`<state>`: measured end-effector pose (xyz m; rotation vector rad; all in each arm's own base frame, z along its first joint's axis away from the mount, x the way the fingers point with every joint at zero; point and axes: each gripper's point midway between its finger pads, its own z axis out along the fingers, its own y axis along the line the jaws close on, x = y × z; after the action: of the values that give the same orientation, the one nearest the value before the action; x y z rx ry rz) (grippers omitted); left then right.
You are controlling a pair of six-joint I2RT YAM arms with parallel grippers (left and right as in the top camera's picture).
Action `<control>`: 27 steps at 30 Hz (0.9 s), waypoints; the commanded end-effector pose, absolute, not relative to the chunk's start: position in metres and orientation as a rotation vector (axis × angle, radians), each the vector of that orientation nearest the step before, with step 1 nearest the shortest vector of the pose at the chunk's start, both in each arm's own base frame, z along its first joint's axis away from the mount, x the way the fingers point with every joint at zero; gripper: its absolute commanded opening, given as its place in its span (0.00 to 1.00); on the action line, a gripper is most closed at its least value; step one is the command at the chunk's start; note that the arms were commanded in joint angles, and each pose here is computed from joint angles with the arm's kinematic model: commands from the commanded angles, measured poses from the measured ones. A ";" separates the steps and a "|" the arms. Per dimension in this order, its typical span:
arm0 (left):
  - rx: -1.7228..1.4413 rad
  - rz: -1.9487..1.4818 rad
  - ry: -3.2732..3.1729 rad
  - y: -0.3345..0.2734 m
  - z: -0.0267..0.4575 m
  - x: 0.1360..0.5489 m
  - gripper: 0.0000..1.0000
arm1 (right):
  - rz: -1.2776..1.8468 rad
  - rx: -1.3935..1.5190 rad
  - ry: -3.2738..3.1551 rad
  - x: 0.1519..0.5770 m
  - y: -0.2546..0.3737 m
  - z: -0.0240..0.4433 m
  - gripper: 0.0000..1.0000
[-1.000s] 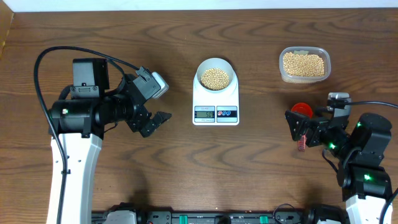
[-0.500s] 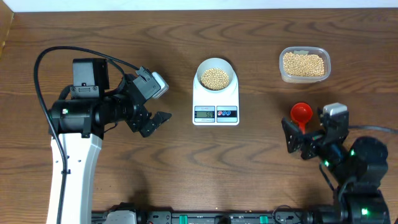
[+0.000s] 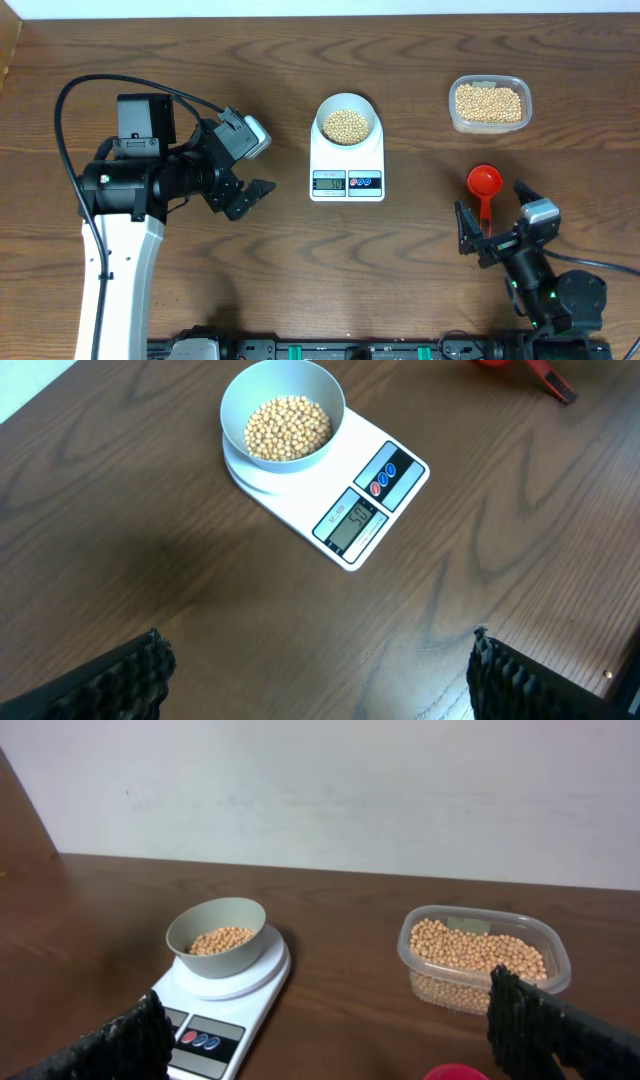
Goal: Scoop item into bowl and weigh 50g on scale
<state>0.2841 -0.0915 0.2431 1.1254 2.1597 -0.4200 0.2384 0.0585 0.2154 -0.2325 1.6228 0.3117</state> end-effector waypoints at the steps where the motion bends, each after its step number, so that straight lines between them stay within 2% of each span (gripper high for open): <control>1: 1.114 -0.412 2.165 -0.090 0.245 0.287 0.96 | 0.293 -0.237 1.598 0.237 0.058 0.206 0.99; 27: 1.114 -0.412 2.165 -0.090 0.246 0.287 0.96 | 0.262 -0.197 1.537 0.239 0.051 0.182 0.99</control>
<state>0.2842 -0.0915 0.2432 1.1254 2.1594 -0.4197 0.2389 0.0523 0.1849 -0.2123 1.5252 0.2687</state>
